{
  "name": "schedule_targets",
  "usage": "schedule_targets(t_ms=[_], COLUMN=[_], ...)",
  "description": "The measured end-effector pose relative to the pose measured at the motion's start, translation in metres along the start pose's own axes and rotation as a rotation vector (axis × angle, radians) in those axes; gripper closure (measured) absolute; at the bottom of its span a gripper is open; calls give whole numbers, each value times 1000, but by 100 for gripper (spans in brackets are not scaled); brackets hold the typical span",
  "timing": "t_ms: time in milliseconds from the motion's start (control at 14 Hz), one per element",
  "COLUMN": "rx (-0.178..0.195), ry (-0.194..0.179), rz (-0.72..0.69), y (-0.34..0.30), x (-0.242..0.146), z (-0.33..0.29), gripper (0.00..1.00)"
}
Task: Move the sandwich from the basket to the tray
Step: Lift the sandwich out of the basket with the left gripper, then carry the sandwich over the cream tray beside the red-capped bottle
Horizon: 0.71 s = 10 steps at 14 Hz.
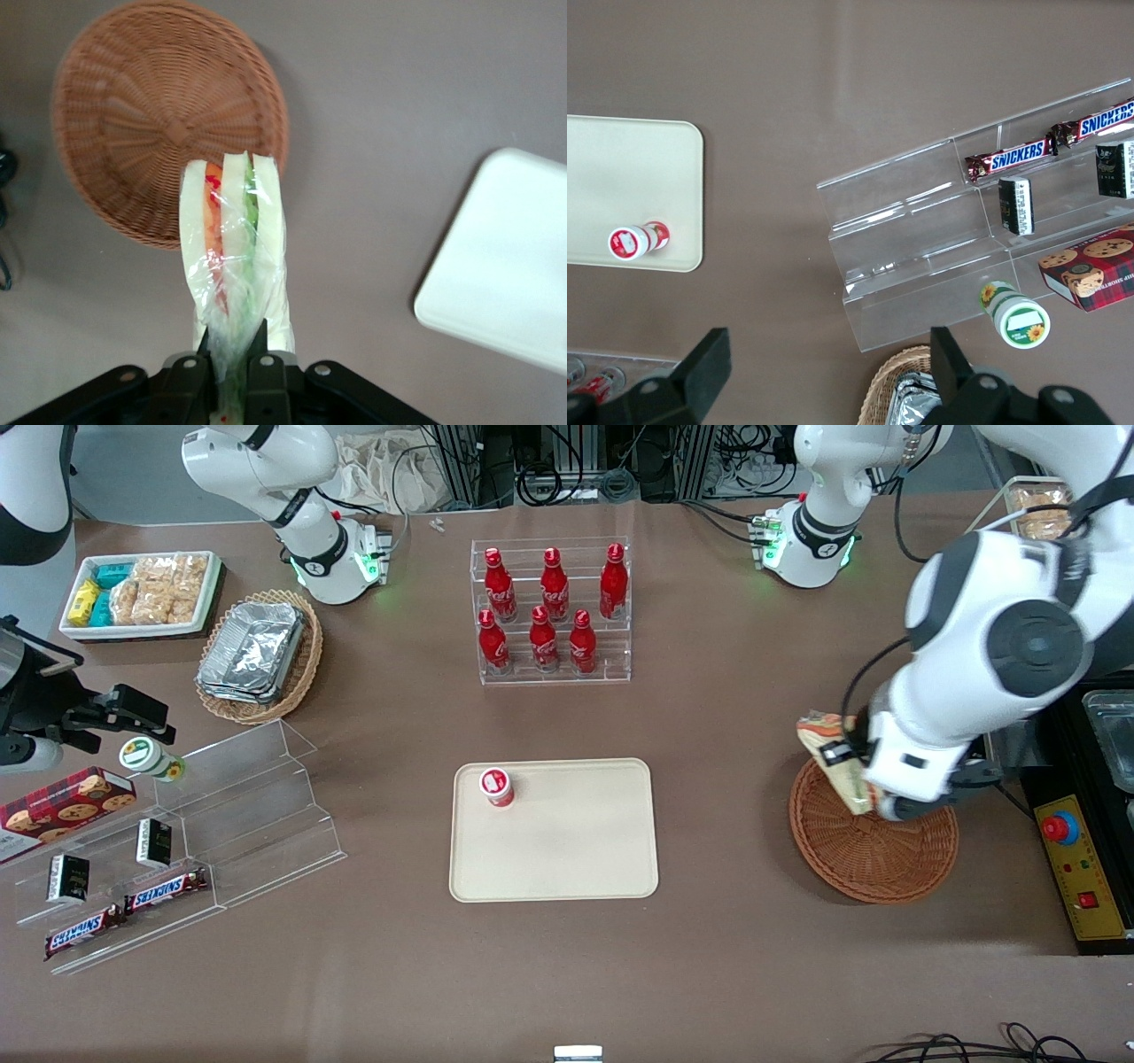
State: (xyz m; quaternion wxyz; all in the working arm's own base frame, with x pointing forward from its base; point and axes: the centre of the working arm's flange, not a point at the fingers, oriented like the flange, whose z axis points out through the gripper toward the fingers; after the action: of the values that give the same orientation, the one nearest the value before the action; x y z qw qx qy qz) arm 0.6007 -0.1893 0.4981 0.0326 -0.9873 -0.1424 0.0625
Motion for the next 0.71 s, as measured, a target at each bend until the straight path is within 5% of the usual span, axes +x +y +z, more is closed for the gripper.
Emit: schedule_targets(t_ms=[286, 714], rx=[16, -16], ry=[-37, 58], rz=[141, 341], y=[73, 182], x=[-35, -70], z=[32, 95], gripper=[85, 85])
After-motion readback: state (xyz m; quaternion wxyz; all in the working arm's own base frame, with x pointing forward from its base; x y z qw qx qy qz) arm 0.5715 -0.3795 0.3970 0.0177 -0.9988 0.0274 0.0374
